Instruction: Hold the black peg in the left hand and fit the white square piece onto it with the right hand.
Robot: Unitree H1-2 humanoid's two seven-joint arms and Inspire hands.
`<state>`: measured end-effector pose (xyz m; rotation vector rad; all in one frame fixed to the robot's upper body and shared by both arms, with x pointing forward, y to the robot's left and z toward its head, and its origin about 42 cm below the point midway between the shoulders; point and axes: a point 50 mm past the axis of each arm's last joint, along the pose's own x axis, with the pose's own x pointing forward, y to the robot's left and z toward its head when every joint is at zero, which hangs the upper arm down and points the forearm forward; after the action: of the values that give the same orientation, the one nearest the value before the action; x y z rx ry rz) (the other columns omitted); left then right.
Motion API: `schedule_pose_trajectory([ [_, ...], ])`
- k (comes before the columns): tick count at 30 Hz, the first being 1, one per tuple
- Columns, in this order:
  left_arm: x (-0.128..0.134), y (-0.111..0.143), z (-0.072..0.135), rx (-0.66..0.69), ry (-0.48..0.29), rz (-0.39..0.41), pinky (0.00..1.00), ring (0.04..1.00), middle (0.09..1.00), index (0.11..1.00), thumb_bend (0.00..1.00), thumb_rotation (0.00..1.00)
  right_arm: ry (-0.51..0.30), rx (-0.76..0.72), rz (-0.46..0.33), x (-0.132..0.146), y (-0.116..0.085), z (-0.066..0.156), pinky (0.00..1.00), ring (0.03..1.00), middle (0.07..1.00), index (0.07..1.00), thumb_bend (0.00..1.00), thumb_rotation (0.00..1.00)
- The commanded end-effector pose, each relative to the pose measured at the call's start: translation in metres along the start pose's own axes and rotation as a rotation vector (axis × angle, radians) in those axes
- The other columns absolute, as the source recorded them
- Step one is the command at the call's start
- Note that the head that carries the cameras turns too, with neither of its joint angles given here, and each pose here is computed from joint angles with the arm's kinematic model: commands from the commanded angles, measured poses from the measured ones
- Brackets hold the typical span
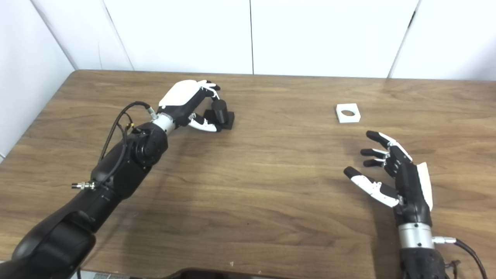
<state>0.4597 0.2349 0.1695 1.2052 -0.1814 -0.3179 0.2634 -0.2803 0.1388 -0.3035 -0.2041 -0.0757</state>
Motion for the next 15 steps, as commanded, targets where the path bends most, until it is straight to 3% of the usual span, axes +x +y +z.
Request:
schedule_pose_trajectory([
  [1, 0.001, 0.001, -0.006, 0.032, -0.012, -0.072, 0.97, 0.961, 0.893, 0.495, 0.52, 0.08, -0.031, 0.010, -0.013, 0.000, -0.001, 0.004, 0.56, 0.675, 0.824, 0.764, 0.65, 0.29],
  [15, -0.003, 0.006, 0.006, -0.097, -0.299, -0.268, 0.93, 0.984, 0.928, 0.493, 0.52, 0.08, -0.036, 0.007, -0.016, 0.000, 0.000, 0.006, 0.56, 0.676, 0.820, 0.767, 0.64, 0.29],
])
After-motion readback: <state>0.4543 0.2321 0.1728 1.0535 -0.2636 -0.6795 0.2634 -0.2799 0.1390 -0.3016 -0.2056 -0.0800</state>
